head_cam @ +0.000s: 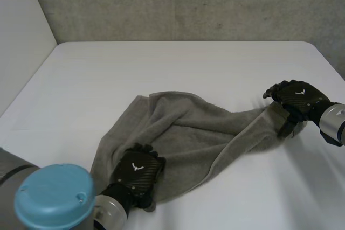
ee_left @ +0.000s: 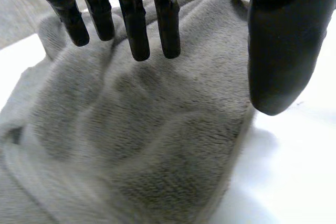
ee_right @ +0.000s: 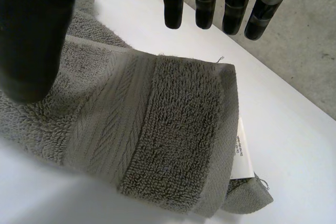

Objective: Fold the towel.

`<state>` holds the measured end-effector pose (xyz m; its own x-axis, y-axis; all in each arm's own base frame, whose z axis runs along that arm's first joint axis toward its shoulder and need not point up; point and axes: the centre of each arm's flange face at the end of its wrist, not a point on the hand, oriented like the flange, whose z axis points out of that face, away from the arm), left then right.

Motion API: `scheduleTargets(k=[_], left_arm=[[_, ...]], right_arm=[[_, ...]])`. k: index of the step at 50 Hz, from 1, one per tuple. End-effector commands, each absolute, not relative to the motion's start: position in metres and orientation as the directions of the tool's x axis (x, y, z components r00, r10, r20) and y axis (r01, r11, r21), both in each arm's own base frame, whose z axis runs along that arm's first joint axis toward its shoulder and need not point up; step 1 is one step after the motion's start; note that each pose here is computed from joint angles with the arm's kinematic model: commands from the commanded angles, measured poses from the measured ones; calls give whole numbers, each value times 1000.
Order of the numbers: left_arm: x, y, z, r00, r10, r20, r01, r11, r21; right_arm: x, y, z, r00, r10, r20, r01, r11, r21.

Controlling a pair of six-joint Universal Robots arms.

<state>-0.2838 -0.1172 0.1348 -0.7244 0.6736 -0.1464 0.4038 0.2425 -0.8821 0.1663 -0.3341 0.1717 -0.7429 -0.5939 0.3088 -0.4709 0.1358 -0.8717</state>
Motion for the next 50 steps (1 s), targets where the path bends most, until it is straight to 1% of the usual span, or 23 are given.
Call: scheduleTargets(k=[1, 6, 15, 18, 20, 23, 25, 26, 28, 31, 36, 38, 41, 46, 50], left_arm=[[-293, -113, 120, -729, 680, -80, 384, 310, -870], [-298, -110, 116, -717, 692, -78, 391, 308, -868], [-300, -112, 116, -720, 689, -77, 378, 297, -877], [-300, -113, 117, -726, 683, -81, 374, 293, -880], [-298, -117, 120, -747, 658, -92, 364, 290, -885], [-298, -119, 123, -755, 649, -95, 358, 286, -889], [-299, -126, 135, -768, 634, -91, 325, 262, -909], [-299, -126, 135, -768, 634, -91, 324, 262, -909], [-296, -133, 149, -785, 614, -86, 291, 242, -926], [-293, -136, 158, -793, 604, -82, 270, 227, -936], [-290, -135, 166, -794, 601, -90, 264, 208, -942], [-290, -135, 167, -795, 600, -91, 263, 206, -943], [-287, -133, 166, -795, 599, -93, 268, 211, -940], [-283, -131, 163, -796, 598, -95, 278, 222, -935], [-281, -130, 159, -795, 599, -97, 288, 232, -929]], right_arm=[[167, -334, 170, -742, -597, 307, -472, 138, -871], [168, -333, 170, -740, -599, 307, -472, 137, -871], [168, -333, 170, -739, -599, 308, -473, 136, -870], [168, -333, 169, -737, -600, 311, -477, 135, -869], [168, -333, 169, -737, -600, 311, -477, 135, -869], [168, -333, 169, -736, -601, 311, -477, 134, -869], [169, -333, 169, -735, -602, 311, -477, 133, -869], [169, -332, 169, -735, -603, 309, -477, 136, -868], [169, -332, 168, -735, -604, 309, -477, 137, -868], [169, -331, 170, -734, -605, 308, -476, 134, -869], [170, -329, 181, -734, -602, 314, -468, 113, -877], [170, -326, 194, -730, -595, 336, -468, 78, -880], [171, -324, 198, -725, -598, 341, -467, 63, -882], [176, -315, 204, -685, -667, 292, -448, 69, -891], [178, -314, 202, -673, -684, 281, -451, 77, -889]])
